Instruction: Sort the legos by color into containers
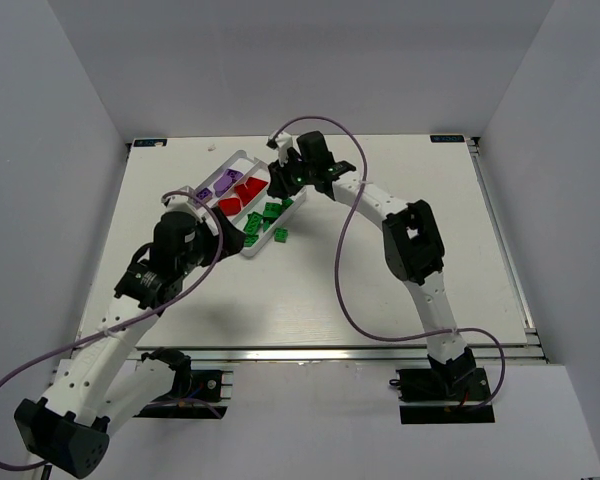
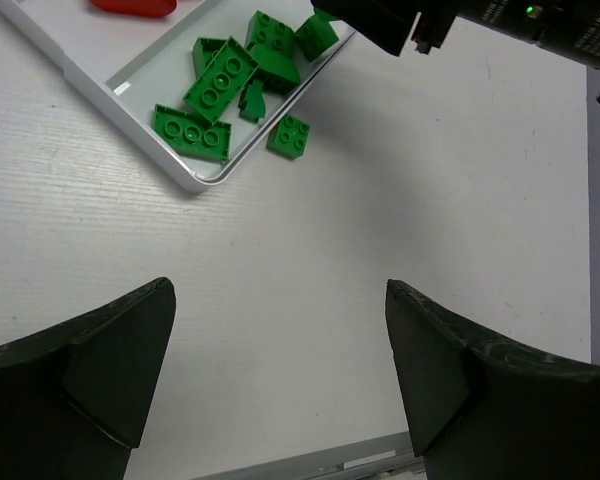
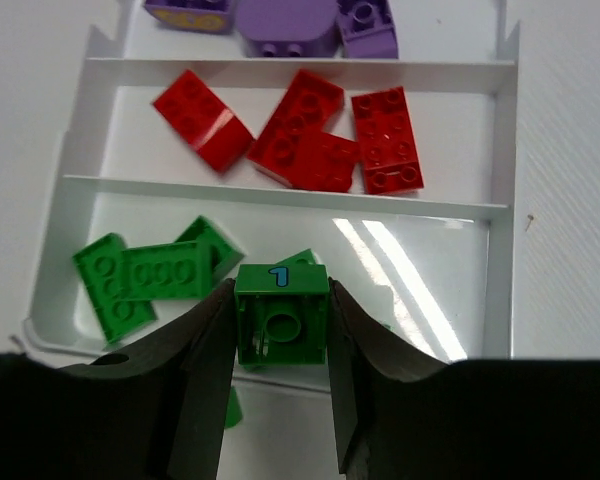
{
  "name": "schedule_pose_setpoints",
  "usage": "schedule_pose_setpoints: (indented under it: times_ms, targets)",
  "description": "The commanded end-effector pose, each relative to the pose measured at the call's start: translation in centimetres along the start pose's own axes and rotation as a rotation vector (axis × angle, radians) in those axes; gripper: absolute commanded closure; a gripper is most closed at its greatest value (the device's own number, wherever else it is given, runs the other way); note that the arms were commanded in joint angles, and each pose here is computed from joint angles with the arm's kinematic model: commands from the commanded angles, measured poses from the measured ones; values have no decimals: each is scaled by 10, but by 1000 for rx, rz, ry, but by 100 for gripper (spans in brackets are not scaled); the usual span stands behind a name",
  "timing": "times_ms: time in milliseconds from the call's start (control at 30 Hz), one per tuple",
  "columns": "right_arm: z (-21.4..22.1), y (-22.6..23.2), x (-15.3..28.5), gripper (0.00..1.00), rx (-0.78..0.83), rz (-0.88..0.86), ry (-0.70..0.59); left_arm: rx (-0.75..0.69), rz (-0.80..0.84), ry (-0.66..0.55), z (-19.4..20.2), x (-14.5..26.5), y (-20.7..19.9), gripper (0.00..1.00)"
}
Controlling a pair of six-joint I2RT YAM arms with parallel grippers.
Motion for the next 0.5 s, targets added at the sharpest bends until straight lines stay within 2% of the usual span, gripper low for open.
schedule_pose_setpoints:
  times_ms: [0, 33, 100, 133, 200, 233, 400, 433, 467]
  targets:
    - [-17, -13, -9, 97, -34, 53, -75, 52, 26, 10, 4, 2, -3, 6]
    - [-12, -16, -13, 88, -31, 57, -67, 58, 27, 14, 7, 0, -2, 6]
    - [-8, -18, -15, 76, -23, 62, -64, 80, 43, 20, 8, -3, -4, 7]
    - [-6, -18, -16, 59, -18, 62, -63, 88, 48, 23, 9, -5, -5, 7]
    - [-4, -19, -16, 47, 1, 58, -56, 104, 63, 40, 14, -13, -7, 9]
    - [-7, -18, -14, 37, 9, 54, -58, 109, 65, 49, 15, -17, -7, 10]
    - [-30, -10, 17, 11, 122, 6, -83, 82, 87, 126, 23, -43, -15, 16]
    - [-45, -4, 33, 11, 151, 3, -115, 68, 88, 133, 24, -47, -17, 17]
    - [-41, -6, 42, 11, 153, -22, -108, 42, 97, 148, 27, -51, -21, 17]
Point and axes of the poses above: each gripper's point midway between its finger pads, its own x axis back along the fingers, its own y axis along the line the jaws close on, z = x × y, the point moved 7 cm from there along x, back along the fingers, and after that the axes turned 9 degrees about -x, right-handed, at the moved point
